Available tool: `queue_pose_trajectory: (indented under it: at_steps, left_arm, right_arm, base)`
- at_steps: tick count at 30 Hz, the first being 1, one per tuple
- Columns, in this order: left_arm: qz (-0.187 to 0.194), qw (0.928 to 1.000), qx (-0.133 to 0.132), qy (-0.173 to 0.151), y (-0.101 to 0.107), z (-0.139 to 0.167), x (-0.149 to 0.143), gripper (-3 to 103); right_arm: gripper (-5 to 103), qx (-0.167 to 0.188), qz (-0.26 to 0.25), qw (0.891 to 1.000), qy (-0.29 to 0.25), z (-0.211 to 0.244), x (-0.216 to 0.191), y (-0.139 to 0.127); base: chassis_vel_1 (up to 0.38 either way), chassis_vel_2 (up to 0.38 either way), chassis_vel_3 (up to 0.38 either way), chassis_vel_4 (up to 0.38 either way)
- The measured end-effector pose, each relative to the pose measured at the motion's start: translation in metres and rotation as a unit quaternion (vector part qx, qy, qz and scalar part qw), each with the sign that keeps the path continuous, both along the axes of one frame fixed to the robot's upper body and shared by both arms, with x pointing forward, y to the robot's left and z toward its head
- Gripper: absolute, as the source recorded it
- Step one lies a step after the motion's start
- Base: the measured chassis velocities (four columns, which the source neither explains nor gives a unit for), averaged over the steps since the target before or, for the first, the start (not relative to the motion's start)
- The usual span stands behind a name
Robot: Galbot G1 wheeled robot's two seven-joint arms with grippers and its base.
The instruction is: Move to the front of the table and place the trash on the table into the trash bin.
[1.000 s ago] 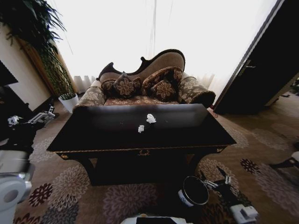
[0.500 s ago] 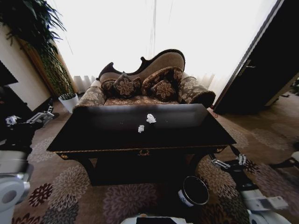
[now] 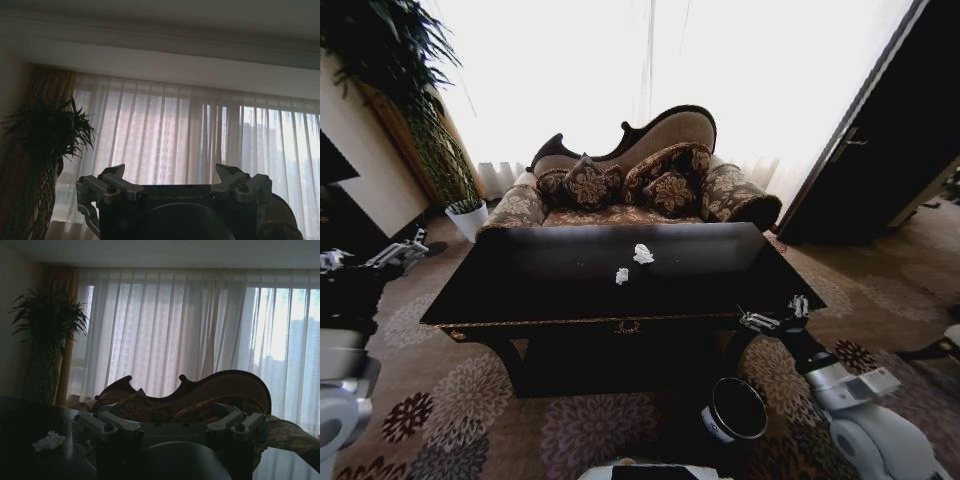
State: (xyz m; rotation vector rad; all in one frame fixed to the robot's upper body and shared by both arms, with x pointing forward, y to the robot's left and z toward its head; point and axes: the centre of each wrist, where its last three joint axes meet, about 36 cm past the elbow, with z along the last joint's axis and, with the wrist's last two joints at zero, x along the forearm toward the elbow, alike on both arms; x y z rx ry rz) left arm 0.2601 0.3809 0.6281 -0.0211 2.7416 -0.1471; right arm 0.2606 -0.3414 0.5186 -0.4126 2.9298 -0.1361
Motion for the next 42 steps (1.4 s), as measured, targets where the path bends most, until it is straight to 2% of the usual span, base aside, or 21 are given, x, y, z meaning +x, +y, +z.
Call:
queue_pose_trajectory:
  at_steps: [3, 7, 10, 13, 19, 22, 26, 32, 36, 42]
  left_arm:
    - [-0.01, 0.9999, 0.0, 0.006, -0.005, -0.003, 0.004, 100]
    - [-0.011, 0.9999, 0.005, 0.01, -0.011, -0.004, -0.001, 100]
    - [-0.01, 0.9998, 0.012, 0.011, -0.015, -0.003, -0.007, 100]
    - [-0.009, 0.9997, 0.017, 0.014, -0.016, -0.003, -0.009, 100]
    - [-0.002, 0.9993, 0.026, 0.025, -0.015, -0.005, -0.012, 100]
    - [0.002, 0.9992, 0.028, 0.03, -0.015, -0.007, -0.014, 100]
    - [0.007, 0.9987, 0.03, 0.04, -0.014, -0.011, -0.017, 100]
    - [0.009, 0.9986, 0.031, 0.042, -0.014, -0.012, -0.018, 100]
    - [0.01, 0.9987, 0.032, 0.038, -0.014, -0.011, -0.018, 100]
    - [0.009, 0.999, 0.029, 0.033, -0.015, -0.011, -0.016, 100]
  right_arm:
    - [100, 0.007, -0.004, 1.0, 0.006, 0.009, 0.001, 0.008]
    - [100, -0.005, 0.009, 1.0, 0.014, 0.02, 0.012, 0.012]
    - [100, -0.027, 0.019, 0.999, 0.015, 0.025, 0.032, 0.004]
    - [100, -0.034, 0.019, 0.999, 0.012, 0.03, 0.048, -0.005]
    - [100, -0.015, 0.029, 0.999, 0.023, 0.047, 0.087, -0.012]
    - [100, -0.019, 0.033, 0.998, 0.039, 0.047, 0.103, -0.01]
    - [100, -0.028, 0.046, 0.996, 0.076, 0.058, 0.129, 0.001]
    - [100, -0.046, 0.07, 0.991, 0.1, 0.075, 0.153, 0.017]
    - [100, -0.066, 0.086, 0.982, 0.152, 0.085, 0.171, 0.035]
    - [100, -0.082, 0.105, 0.974, 0.185, 0.097, 0.195, 0.052]
  base:
    - [0.0, 0.0, 0.0, 0.0]
    - [0.0, 0.0, 0.0, 0.0]
    - [0.0, 0.0, 0.0, 0.0]
    - [0.0, 0.0, 0.0, 0.0]
    - [0.0, 0.0, 0.0, 0.0]
    - [0.0, 0.0, 0.0, 0.0]
    - [0.0, 0.0, 0.0, 0.0]
    - [0.0, 0.0, 0.0, 0.0]
    - [0.0, 0.0, 0.0, 0.0]
    - [0.0, 0.0, 0.0, 0.0]
